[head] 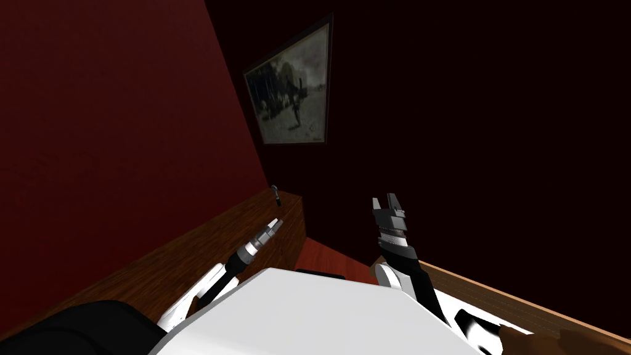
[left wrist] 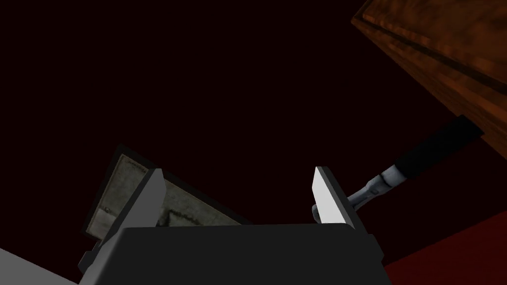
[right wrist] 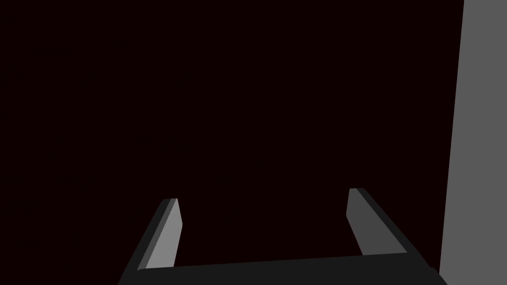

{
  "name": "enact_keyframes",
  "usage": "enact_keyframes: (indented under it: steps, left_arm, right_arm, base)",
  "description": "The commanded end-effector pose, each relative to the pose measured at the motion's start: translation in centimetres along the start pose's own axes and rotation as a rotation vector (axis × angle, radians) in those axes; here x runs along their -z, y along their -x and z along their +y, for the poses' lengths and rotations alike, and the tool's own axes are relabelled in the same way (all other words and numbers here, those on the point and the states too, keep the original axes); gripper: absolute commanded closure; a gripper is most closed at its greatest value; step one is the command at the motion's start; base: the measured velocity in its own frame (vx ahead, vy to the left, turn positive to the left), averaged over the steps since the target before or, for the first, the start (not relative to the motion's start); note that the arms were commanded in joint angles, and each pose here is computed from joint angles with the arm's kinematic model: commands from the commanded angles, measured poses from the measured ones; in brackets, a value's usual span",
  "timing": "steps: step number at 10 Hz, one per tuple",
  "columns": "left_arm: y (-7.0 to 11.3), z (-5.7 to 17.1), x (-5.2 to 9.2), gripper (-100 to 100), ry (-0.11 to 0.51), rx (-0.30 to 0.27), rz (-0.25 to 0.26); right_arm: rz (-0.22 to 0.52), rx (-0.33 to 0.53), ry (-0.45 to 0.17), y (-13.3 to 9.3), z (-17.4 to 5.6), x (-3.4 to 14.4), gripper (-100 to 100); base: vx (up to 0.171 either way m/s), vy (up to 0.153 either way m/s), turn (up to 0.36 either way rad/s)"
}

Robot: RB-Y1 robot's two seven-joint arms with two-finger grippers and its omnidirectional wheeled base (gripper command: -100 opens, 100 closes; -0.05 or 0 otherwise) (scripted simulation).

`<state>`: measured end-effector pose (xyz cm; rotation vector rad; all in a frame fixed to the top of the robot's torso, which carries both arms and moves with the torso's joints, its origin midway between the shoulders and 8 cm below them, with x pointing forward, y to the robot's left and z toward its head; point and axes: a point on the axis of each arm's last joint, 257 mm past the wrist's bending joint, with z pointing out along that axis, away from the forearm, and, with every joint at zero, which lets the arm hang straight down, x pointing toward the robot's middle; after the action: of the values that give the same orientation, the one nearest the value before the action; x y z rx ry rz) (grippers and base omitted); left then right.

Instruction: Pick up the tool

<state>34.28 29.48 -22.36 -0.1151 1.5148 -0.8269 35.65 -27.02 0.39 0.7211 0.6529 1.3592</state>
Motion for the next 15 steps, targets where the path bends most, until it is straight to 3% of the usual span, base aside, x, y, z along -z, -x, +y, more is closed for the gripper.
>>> enact_keyframes:
  steps: [1,2,6,7,9,10,12,13,15]
  left_arm:
    - [0.0,1.9,1.2,-100,0.022,-0.052,0.04]
    - [0.0,1.9,1.2,-100,0.022,-0.052,0.04]
    - [2.3,7.2,4.2,-100,0.069,-0.233,0.13]
    - [2.2,7.6,4.5,-100,0.079,-0.231,0.135]
    - [4.2,9.7,5.6,-100,0.096,-0.318,0.163]
    - [4.1,10.0,5.8,-100,0.103,-0.316,0.165]
    - [6.4,11.6,6.6,-100,0.117,-0.395,0.183]
    - [6.3,11.9,6.8,-100,0.123,-0.394,0.185]
    - [8.5,13.3,7.5,-100,0.137,-0.461,0.196]
  right_arm:
    - [0.0,0.0,0.0,0.0,0.0,0.0,0]
    - [0.0,0.0,0.0,0.0,0.0,0.0,0]
    - [0.0,0.0,0.0,0.0,0.0,0.0,0]
    - [0.0,0.0,0.0,0.0,0.0,0.0,0]
    - [0.0,0.0,0.0,0.0,0.0,0.0,0]
    - [0.0,0.0,0.0,0.0,0.0,0.0,0]
    - [0.0,0.0,0.0,0.0,0.0,0.0,0]
    - [0.0,0.0,0.0,0.0,0.0,0.0,0]
    - [0.0,0.0,0.0,0.0,0.0,0.0,0]
  base:
    - [0.02,0.003,-0.033]
    - [0.017,0.003,-0.015]
    - [0.048,0.004,-0.064]
    - [0.053,0.008,-0.017]
    - [0.054,0.01,-0.079]
    - [0.048,0.015,-0.023]
    - [0.07,0.015,-0.064]
    - [0.059,0.009,-0.045]
    - [0.05,0.013,-0.088]
